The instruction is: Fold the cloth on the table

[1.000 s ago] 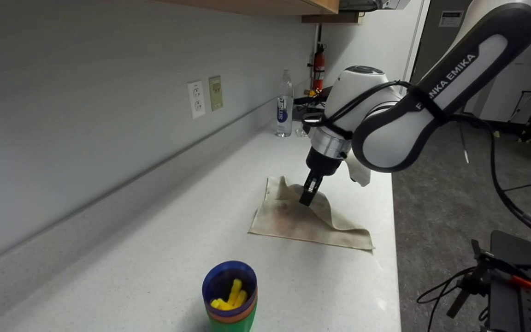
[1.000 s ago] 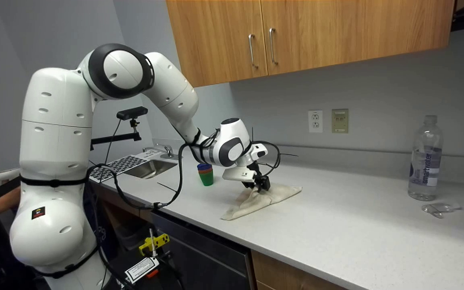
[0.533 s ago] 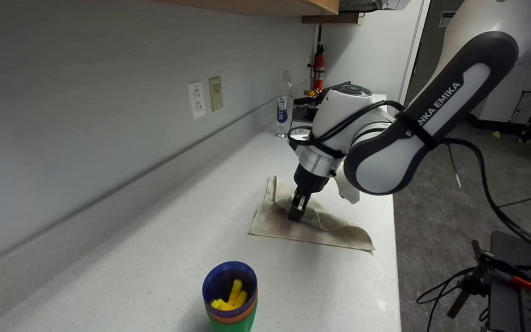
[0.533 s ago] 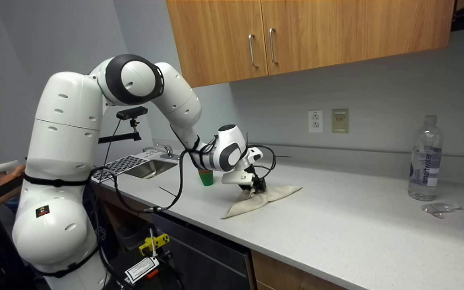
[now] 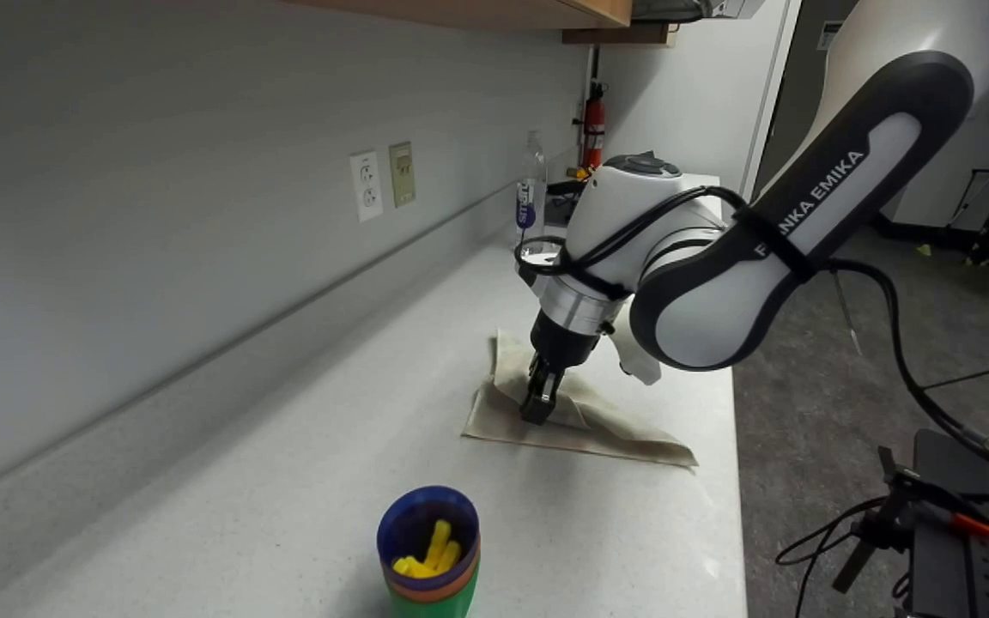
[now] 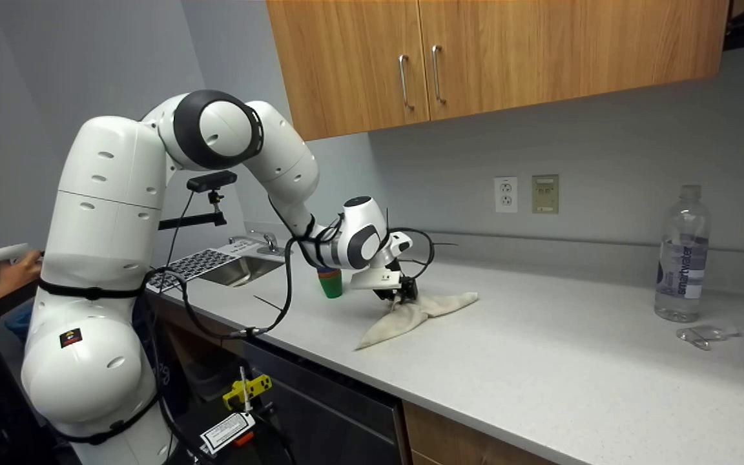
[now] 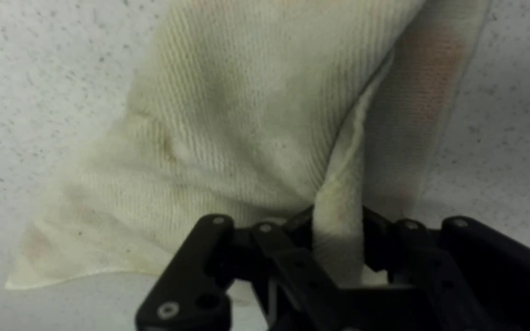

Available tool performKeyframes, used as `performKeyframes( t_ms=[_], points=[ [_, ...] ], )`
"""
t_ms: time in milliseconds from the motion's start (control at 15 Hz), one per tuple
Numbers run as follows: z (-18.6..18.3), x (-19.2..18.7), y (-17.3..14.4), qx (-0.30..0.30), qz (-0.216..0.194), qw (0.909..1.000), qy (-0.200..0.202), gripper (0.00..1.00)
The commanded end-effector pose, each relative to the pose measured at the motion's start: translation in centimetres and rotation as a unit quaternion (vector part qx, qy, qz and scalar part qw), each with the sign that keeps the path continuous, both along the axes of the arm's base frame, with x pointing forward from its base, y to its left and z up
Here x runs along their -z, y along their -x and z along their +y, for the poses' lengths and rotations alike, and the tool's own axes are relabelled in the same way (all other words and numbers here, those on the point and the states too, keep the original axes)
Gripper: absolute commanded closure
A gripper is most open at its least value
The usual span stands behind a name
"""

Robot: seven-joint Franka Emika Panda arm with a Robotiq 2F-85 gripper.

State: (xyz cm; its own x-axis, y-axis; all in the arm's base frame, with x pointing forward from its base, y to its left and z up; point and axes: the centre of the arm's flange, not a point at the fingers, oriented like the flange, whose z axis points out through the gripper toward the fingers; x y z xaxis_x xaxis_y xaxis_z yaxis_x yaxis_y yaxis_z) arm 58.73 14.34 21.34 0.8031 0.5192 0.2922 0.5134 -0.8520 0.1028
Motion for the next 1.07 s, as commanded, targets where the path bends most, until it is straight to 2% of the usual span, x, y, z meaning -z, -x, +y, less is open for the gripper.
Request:
performKeyframes(
  t_ms=[0, 400, 467, 600, 1000],
  points=[
    [1.1, -0.7, -1.2, -0.030, -0.004, 0.9995, 0.006, 0.98],
    [1.1, -1.3, -2.4, -0.025, -0.023, 0.9994, 0.000, 0.98],
    [1.1, -1.4, -2.5, -0.024, -0.023, 0.9994, 0.002, 0.69],
    [1.2, -1.5, -2.7, -0.020, -0.022, 0.9995, -0.002, 0.60],
    [1.9, -2.1, -1.7, -0.013, 0.000, 0.9999, 0.001, 0.16]
  ],
)
